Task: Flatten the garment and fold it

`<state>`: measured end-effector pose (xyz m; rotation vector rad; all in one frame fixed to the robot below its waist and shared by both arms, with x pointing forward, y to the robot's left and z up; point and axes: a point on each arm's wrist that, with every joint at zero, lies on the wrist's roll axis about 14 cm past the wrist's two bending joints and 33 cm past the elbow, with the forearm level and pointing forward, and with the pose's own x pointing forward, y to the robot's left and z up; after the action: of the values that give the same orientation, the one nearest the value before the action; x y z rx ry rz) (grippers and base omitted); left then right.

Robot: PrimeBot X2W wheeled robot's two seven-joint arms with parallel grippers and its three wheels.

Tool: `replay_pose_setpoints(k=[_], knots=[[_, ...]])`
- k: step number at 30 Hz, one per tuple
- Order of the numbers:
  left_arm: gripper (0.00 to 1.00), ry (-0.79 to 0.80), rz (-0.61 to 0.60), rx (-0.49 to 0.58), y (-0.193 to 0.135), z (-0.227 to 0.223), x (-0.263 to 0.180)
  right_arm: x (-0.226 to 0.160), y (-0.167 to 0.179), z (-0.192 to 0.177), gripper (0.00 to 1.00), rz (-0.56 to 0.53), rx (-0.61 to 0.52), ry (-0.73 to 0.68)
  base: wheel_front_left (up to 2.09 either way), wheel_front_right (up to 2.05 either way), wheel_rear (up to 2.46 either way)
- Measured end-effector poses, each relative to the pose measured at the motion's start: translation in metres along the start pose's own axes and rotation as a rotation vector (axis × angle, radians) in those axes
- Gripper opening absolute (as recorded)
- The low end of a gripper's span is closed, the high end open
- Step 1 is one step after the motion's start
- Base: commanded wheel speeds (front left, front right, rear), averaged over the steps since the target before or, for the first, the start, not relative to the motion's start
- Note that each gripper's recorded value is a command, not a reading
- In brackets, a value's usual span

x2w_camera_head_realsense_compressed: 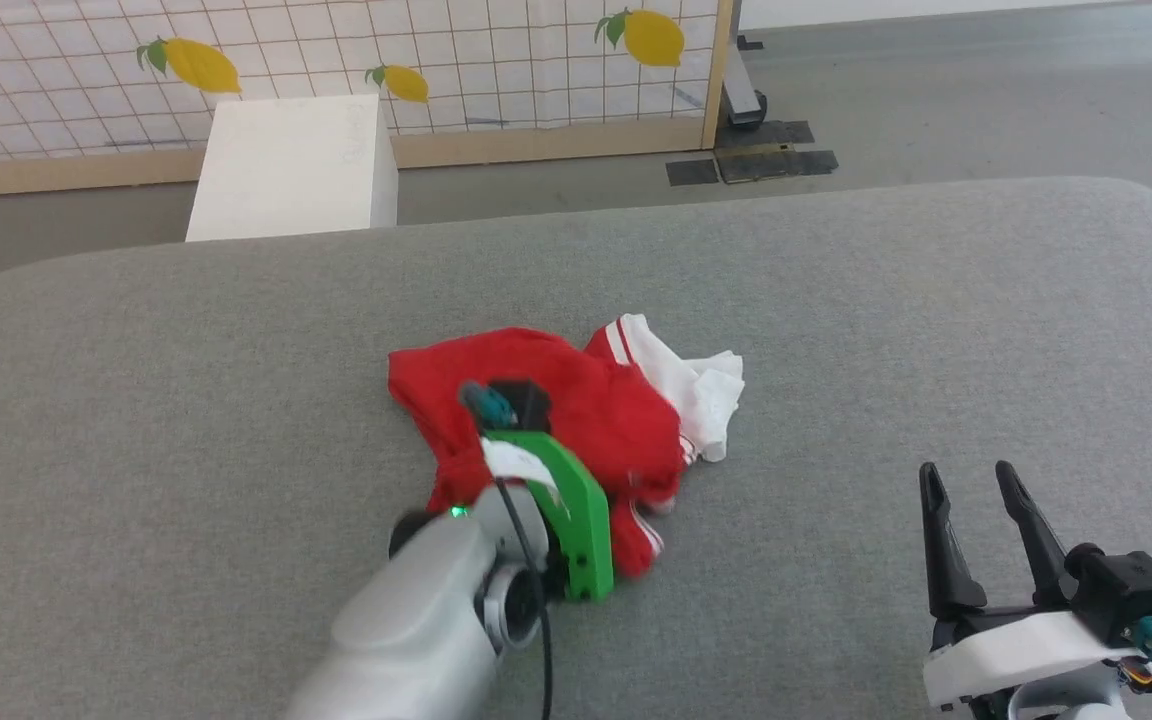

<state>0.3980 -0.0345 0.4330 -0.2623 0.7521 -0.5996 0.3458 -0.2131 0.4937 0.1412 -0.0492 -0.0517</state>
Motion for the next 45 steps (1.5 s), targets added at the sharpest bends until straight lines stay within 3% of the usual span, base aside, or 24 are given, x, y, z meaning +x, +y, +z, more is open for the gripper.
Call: replay_pose_setpoints(k=[3, 6, 7, 8, 18, 26, 28, 33, 41, 45], knots=[[0.0, 0.14, 0.02, -0.027, 0.004, -0.038, -0.001, 0.002, 0.004, -0.001, 1.0, 0.012, 0.004, 0.003, 0.0, 0.0, 0.0], [0.04, 0.157, 0.025, -0.05, 0.006, -0.045, -0.003, 0.004, 0.008, -0.002, 1.0, 0.022, 0.012, 0.003, 0.0, 0.0, 0.0], [0.66, 0.14, 0.02, -0.069, 0.006, -0.042, -0.004, 0.004, 0.009, -0.002, 1.0, 0.025, 0.014, 0.003, 0.0, 0.0, 0.0], [1.0, 0.115, 0.014, -0.089, 0.005, -0.036, -0.005, 0.005, 0.01, -0.001, 1.0, 0.028, 0.015, 0.002, 0.0, 0.0, 0.0], [1.0, -0.265, -0.075, -0.25, -0.001, 0.063, -0.049, 0.002, 0.029, -0.006, 1.0, 0.089, 0.035, 0.014, 0.0, 0.0, 0.0], [1.0, -0.723, 0.061, -0.237, 0.056, 0.138, -0.14, 0.006, 0.051, 0.005, 1.0, 0.156, 0.041, -0.018, 0.0, 0.0, 0.0], [1.0, -0.811, 0.127, -0.221, 0.074, 0.138, -0.16, 0.006, 0.054, 0.007, 1.0, 0.164, 0.042, -0.025, 0.0, 0.0, 0.0], [1.0, -0.996, 0.346, -0.062, 0.117, 0.126, -0.213, 0.005, 0.055, 0.012, 1.0, 0.168, 0.047, -0.041, 0.0, 0.0, 0.0], [1.0, -1.009, 0.521, 0.149, 0.132, 0.097, -0.243, 0.002, 0.035, 0.012, 1.0, 0.108, 0.05, -0.041, 0.0, 0.0, 0.0], [1.0, -0.972, 0.544, 0.154, 0.133, 0.073, -0.238, 0.001, 0.026, 0.013, 1.0, 0.083, 0.049, -0.045, 0.0, 0.0, 0.0]])
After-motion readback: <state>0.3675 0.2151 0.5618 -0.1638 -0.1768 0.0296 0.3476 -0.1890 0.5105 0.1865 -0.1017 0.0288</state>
